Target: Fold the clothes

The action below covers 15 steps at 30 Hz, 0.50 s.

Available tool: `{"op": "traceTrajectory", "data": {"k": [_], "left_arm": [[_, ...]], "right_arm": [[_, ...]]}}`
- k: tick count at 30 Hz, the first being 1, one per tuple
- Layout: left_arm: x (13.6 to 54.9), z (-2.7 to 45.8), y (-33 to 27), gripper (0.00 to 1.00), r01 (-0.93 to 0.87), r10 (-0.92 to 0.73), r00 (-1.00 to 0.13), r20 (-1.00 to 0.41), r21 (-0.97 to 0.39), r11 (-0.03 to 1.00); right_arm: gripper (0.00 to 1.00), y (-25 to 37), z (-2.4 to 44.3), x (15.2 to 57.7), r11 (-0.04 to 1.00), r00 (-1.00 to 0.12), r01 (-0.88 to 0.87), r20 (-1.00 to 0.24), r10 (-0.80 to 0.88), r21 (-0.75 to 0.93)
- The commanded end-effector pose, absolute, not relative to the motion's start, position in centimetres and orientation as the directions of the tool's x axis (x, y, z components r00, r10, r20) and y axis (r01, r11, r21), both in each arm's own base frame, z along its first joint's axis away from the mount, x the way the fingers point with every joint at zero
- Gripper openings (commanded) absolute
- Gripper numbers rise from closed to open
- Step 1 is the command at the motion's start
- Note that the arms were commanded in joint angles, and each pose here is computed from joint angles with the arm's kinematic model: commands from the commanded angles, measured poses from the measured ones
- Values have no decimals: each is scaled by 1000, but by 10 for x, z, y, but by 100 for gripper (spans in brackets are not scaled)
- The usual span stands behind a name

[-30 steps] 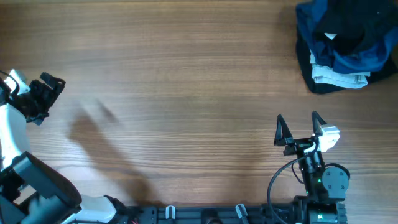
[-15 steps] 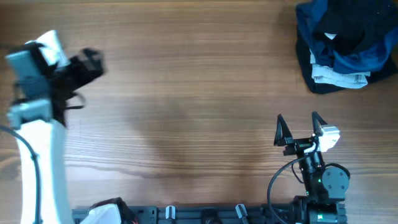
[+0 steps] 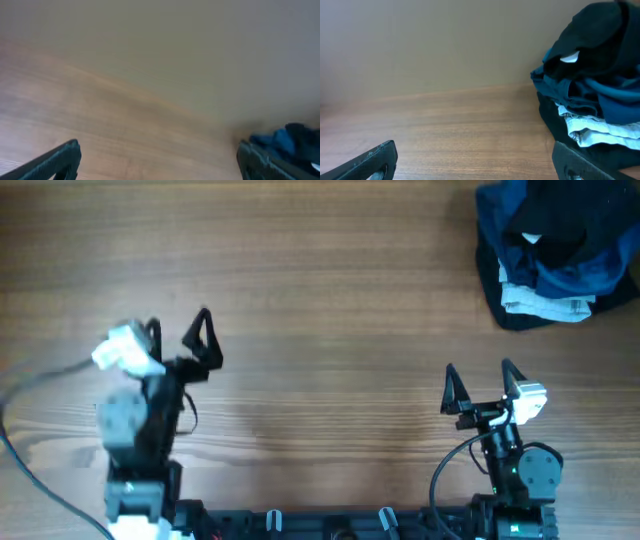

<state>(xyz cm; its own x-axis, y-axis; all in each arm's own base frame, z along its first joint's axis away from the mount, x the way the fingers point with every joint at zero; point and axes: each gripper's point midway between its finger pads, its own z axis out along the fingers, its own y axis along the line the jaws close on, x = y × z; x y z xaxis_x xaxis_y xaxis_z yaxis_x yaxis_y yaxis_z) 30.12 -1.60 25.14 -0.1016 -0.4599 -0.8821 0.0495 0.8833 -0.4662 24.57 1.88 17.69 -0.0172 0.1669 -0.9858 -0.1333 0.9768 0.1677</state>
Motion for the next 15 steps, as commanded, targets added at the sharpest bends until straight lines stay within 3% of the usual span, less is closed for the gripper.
{"op": "traceTrajectory", "data": {"k": [1,15], "left_arm": [[282,216,-7,100,17,-488,-61,-871,-490,872],[247,141,22,100,-140,-506,-81,-859,-492,859]], "right_arm": [[100,19,179,245,978,-5,-141,-988,156,155],[100,19,179,245,978,-5,-141,-988,156,155]]}}
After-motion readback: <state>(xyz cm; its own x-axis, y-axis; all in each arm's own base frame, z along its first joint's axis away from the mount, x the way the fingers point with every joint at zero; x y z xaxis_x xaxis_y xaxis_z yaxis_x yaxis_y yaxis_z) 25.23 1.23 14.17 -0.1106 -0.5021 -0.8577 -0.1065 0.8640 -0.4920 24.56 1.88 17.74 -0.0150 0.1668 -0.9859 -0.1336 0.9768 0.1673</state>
